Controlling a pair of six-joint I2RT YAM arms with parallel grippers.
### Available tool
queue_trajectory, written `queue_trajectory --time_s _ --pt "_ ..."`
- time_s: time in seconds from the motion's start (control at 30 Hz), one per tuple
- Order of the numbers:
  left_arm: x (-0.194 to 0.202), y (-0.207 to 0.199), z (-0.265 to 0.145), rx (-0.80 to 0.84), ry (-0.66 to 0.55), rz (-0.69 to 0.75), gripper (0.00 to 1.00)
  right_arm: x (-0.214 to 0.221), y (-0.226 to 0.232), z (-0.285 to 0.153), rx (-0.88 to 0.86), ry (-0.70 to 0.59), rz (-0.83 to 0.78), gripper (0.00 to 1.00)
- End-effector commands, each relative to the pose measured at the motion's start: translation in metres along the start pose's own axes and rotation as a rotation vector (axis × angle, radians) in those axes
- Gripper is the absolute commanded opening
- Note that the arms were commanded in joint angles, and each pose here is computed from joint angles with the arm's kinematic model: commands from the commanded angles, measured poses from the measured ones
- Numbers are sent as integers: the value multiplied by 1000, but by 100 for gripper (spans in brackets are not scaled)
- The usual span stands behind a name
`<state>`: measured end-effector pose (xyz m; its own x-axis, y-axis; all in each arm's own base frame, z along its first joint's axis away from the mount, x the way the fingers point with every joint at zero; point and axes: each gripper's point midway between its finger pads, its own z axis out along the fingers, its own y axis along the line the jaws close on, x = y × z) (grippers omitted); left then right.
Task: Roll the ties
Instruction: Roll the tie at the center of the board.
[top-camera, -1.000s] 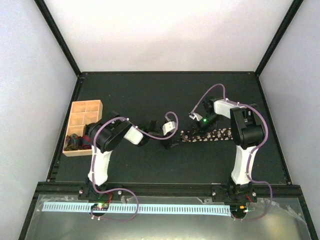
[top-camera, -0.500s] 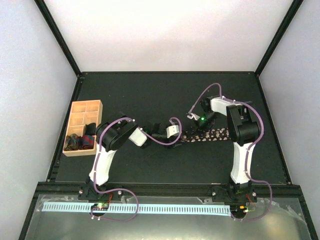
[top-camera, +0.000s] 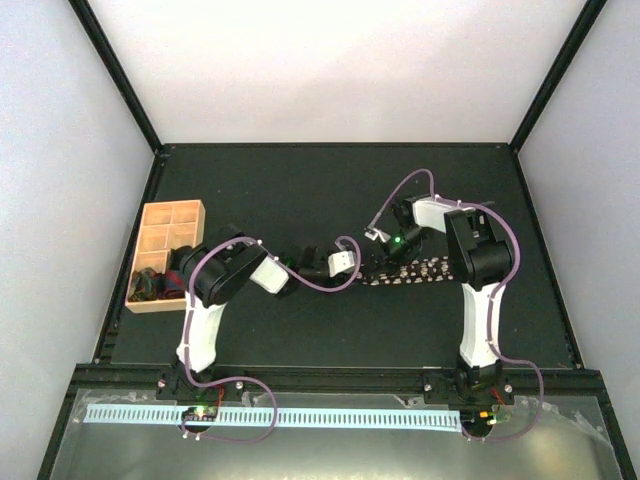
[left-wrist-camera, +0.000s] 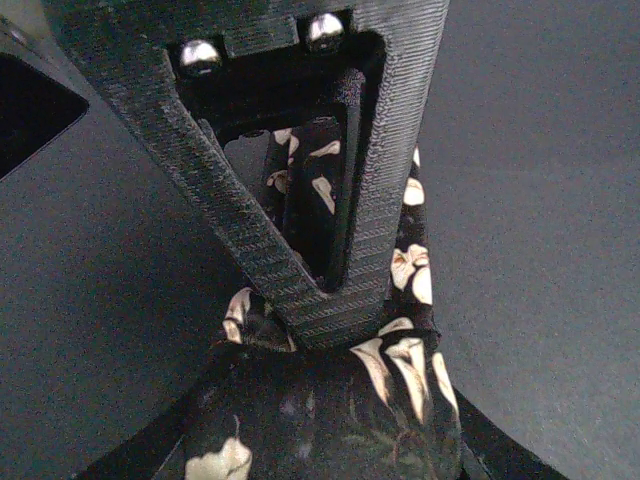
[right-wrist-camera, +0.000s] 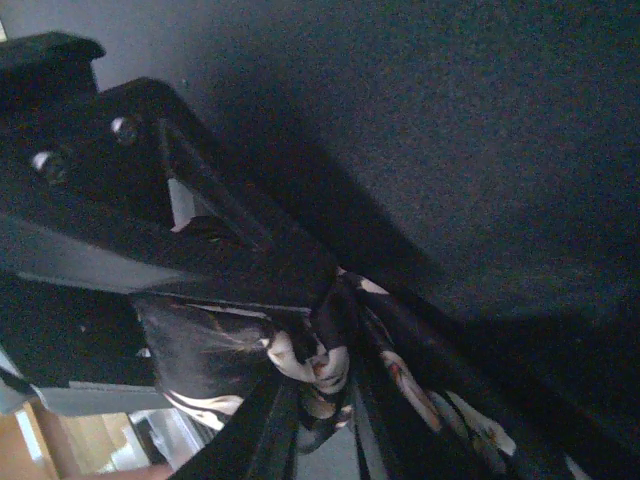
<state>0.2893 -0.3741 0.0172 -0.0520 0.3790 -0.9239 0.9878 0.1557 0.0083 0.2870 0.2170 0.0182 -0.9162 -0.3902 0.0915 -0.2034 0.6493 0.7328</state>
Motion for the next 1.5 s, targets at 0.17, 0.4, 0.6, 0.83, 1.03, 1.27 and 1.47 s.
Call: queue_trajectory --time_s 0.17,0.4,0.6,0.83,1.03,1.27,1.47 --pt "48 -11 -26 -31 319 -52 37 -10 -11 -31 89 -152 -94 41" --pt "60 -6 -30 -61 419 -52 38 -15 23 -28 -46 -199 -65 46" --pt "65 -8 -30 -68 459 -56 39 -19 35 -5 -73 -166 -60 40" --pt "67 -8 -29 -75 470 -51 39 -13 26 11 -16 -119 -59 24" --pt "66 -5 -29 -94 469 -69 44 0 7 9 62 -84 -67 2" --pt "16 -2 -33 -46 224 -129 76 7 -18 4 167 -100 -143 2" --pt "-4 -17 -26 44 100 -106 83 7 -36 -5 301 -102 -229 2"
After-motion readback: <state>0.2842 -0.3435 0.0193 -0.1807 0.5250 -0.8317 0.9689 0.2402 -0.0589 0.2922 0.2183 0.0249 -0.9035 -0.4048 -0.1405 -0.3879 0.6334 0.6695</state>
